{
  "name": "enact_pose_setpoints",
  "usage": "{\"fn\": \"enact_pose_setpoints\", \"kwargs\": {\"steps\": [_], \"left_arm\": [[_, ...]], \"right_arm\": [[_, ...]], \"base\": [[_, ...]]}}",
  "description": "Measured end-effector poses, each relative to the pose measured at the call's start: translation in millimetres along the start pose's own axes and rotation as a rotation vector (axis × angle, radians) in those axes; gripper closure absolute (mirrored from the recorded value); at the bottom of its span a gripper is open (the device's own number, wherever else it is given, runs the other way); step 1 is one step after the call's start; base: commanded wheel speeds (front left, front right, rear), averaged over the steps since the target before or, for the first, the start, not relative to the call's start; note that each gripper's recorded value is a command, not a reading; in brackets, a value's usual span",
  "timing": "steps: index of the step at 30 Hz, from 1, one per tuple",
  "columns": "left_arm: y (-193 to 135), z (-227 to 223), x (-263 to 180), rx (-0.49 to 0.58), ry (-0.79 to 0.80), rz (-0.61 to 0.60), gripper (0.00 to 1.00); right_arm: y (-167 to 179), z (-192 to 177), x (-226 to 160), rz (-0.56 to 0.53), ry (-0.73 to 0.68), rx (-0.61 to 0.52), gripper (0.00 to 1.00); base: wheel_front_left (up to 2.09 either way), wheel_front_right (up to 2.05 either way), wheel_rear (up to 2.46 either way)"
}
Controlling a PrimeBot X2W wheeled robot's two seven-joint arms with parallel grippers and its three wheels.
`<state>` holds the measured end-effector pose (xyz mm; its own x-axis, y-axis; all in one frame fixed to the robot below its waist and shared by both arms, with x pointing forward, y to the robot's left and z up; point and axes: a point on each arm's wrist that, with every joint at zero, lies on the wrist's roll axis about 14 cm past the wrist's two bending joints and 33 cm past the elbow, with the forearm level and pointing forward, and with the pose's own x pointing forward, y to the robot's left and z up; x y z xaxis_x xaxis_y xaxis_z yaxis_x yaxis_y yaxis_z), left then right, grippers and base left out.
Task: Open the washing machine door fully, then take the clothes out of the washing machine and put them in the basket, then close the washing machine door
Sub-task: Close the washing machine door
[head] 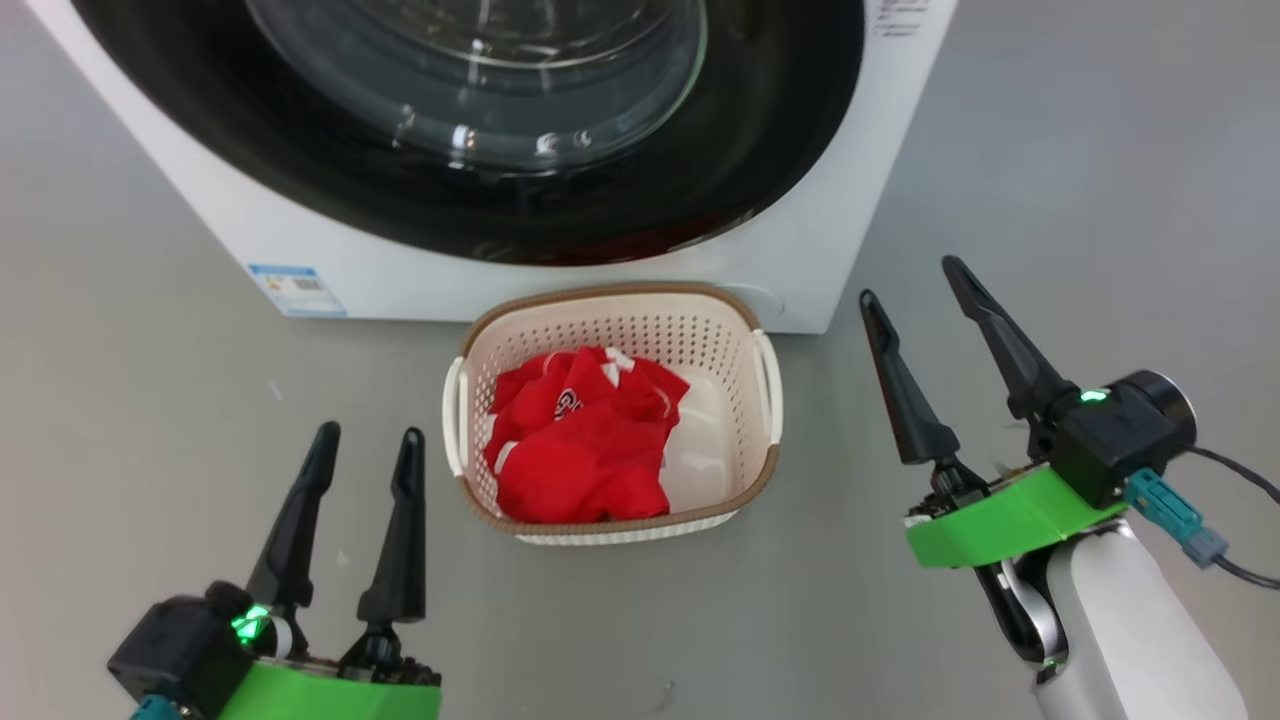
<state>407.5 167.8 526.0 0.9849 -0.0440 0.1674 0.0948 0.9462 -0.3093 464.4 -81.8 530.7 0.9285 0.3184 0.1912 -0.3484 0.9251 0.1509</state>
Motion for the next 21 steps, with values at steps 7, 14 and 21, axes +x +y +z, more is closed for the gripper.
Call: {"fn": "enact_pose_setpoints", "kwargs": {"steps": [7, 14, 21], "left_arm": [[-3, 6, -8, 0.012, -0.009, 0.005, 0.00], [-3, 17, -21, 0.042, -0.032, 0.015, 0.00], [-2, 28, -36, 0.099, -0.051, 0.019, 0.00]], "right_arm": [[-24, 25, -31, -0.091, -0.040, -0.056, 0.00], [-34, 40, -67, -0.152, -0.054, -0.087, 0.00], [-47, 48, -103, -0.225, -0.061, -0.103, 0.00]], "base": [[0.00, 0.00, 0.00], [0.00, 0.00, 0.00], [0.00, 0.00, 0.00]]}}
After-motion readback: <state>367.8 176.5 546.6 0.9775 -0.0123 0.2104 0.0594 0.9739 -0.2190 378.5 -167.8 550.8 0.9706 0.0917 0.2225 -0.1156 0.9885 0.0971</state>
